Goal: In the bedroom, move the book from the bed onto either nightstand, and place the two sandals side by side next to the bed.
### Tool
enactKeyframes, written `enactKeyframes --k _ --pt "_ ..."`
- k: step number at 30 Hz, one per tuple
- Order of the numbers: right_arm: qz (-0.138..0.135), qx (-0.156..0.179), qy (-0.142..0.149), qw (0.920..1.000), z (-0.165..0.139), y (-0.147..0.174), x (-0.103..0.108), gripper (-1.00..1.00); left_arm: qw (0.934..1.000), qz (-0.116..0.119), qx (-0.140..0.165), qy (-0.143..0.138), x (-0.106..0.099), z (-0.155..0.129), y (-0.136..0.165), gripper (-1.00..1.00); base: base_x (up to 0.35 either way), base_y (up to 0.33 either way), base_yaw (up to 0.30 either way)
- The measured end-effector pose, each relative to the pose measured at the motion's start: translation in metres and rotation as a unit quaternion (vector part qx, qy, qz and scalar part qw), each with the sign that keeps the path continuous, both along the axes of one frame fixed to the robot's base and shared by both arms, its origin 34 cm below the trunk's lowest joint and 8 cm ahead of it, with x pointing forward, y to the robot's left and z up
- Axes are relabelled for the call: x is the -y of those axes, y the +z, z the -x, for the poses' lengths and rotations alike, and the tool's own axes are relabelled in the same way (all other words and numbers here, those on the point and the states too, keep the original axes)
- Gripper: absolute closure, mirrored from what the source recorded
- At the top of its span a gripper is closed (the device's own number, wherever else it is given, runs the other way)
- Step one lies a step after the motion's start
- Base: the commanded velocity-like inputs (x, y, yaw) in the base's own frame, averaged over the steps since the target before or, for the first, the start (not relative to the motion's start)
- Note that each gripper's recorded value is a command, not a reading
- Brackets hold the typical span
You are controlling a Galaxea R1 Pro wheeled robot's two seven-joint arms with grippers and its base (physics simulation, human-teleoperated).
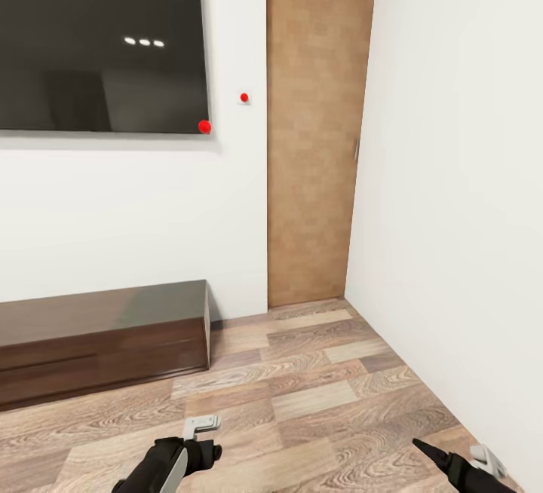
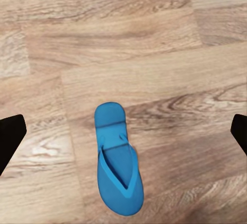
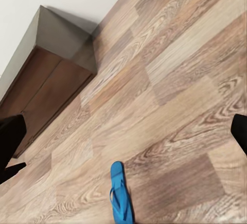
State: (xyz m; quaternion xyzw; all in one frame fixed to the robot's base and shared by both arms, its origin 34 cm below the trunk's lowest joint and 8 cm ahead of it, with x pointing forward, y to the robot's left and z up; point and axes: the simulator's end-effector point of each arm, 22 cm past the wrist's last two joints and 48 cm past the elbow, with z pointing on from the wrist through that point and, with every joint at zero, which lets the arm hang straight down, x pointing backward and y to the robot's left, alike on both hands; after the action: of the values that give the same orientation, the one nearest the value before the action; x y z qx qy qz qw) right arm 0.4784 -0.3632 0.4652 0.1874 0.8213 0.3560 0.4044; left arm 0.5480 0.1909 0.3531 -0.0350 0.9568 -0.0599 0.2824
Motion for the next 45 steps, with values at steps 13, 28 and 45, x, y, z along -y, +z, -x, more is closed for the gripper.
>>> enactKeyframes --k 13,28,45 --pt "0.001 0.084 -0.075 0.9936 -0.023 -0.022 -0.046 -1.0 1.0 0.0 -0.006 0.0 0.0 0.008 -0.028 -1.0 0.0 0.0 0.0" --pt "-0.144 0.058 -0.12 0.9806 -0.024 -0.023 -0.048 -1.0 0.9993 0.001 -0.037 0.0 0.001 0.021 -0.058 -1.0 0.0 0.0 0.0" --pt "-0.216 0.048 -0.167 0.9609 -0.027 -0.033 -0.036 -1.0 0.9974 0.002 -0.072 -0.001 0.003 0.036 -0.09 -1.0 0.0 0.0 0.0"
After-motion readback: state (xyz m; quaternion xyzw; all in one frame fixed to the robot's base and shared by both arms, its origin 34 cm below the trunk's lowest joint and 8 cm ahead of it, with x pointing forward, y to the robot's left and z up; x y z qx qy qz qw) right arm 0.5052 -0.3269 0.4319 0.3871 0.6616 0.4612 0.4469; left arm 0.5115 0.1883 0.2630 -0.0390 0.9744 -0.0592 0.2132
